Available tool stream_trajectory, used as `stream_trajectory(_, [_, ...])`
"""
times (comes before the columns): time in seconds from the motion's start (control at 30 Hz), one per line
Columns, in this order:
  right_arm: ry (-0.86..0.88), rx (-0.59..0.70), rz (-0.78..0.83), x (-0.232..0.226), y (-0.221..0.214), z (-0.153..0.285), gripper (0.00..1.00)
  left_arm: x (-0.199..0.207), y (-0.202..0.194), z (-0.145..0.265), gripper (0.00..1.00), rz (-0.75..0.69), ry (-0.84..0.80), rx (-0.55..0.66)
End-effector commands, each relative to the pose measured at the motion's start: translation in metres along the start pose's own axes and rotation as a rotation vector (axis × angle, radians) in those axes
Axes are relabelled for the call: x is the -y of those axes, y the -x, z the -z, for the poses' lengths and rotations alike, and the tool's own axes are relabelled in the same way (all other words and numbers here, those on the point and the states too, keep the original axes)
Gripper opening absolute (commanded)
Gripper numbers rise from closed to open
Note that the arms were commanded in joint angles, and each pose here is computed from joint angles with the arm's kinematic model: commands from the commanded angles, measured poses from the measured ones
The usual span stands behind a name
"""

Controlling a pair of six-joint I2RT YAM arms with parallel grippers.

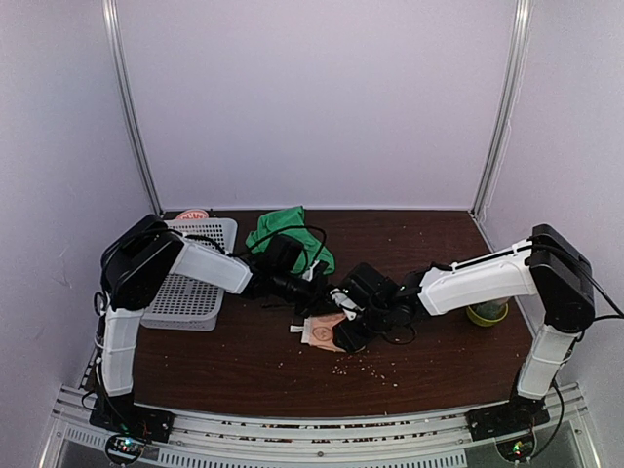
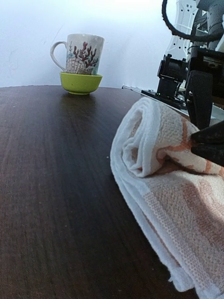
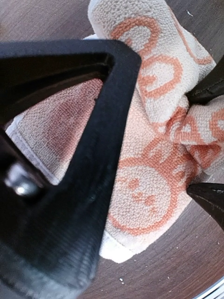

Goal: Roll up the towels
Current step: Roll the towel from the center of the board.

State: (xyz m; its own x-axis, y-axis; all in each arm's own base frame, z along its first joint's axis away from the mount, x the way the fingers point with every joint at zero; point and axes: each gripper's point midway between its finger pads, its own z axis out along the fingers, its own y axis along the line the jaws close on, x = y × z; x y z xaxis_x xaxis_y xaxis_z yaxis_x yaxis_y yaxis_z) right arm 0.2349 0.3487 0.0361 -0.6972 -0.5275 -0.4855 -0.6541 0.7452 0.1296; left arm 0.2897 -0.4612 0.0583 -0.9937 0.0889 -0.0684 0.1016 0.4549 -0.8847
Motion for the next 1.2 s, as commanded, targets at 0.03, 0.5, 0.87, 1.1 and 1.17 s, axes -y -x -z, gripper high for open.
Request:
stream_trajectory(0.03, [-0.003,0.007,0.062,-0.007,-0.003,0.000,0.57,-0.001,0.002,0.016,0.02,0.023,-0.045,0.056])
stream_trajectory(0.5, [-0.119,0.002,0.119,-0.006,0.008,-0.006,0.58,-0.003,0.007,0.066,0.03,-0.014,0.055,0.137])
stream_trajectory(0.87, [-0.197,-0.095,0.319,0.001,-0.018,-0.012,0.58,0.003,0.020,0.079,0.03,-0.034,0.078,0.179])
stream_trajectory(1.1, [-0.164,-0.114,0.330,-0.001,-0.038,-0.008,0.57,-0.008,0.024,0.069,0.03,-0.062,0.167,0.121])
stream_trajectory(1.17, [-0.166,-0.126,0.326,0.000,-0.042,-0.011,0.57,-0.016,0.028,0.065,0.03,-0.082,0.213,0.111])
